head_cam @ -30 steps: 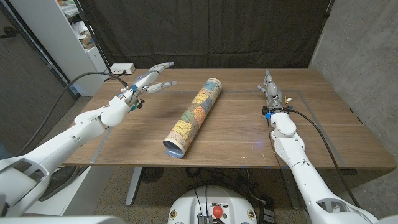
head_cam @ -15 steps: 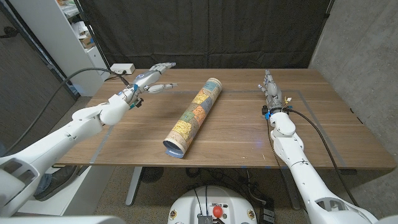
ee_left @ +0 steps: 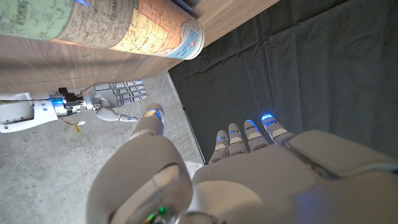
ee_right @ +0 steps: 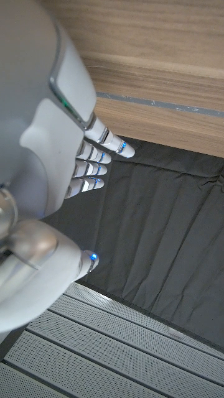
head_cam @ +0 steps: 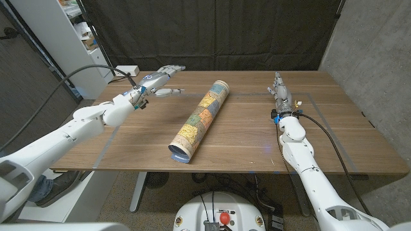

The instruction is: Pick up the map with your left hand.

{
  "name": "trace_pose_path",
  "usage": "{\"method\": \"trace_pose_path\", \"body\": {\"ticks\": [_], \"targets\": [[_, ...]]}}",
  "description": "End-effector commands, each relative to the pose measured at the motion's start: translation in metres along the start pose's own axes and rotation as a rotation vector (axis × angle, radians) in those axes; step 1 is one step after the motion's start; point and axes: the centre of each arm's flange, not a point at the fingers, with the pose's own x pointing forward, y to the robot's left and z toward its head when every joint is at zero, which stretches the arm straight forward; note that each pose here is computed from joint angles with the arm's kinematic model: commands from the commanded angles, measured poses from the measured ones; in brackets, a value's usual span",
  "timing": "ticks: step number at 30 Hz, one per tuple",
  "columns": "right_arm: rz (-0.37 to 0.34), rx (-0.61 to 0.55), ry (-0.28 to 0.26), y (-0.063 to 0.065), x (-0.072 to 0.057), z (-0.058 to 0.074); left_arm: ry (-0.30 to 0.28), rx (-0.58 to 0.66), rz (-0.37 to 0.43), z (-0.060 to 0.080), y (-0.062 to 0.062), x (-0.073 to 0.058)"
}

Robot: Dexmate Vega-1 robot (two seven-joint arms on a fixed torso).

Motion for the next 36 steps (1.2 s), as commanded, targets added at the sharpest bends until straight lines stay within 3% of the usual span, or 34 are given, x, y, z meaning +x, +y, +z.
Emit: {"method": "trace_pose_path", "body": {"ticks": [1,21,36], "targets": [[-0.020,-0.010,0.001,0.000,-0.002,0.005,-0.021,0.055,-0.056,-0.004,0.000,0.000],[-0.040,0.003,-0.015,0.006,0.002,0.005,-0.071,0.130,-0.124,-0.008,0.002,0.008],[-0.038,0.013,-0.027,0.011,0.005,0.006,-0.138,0.237,-0.183,0.004,0.004,0.007]]}}
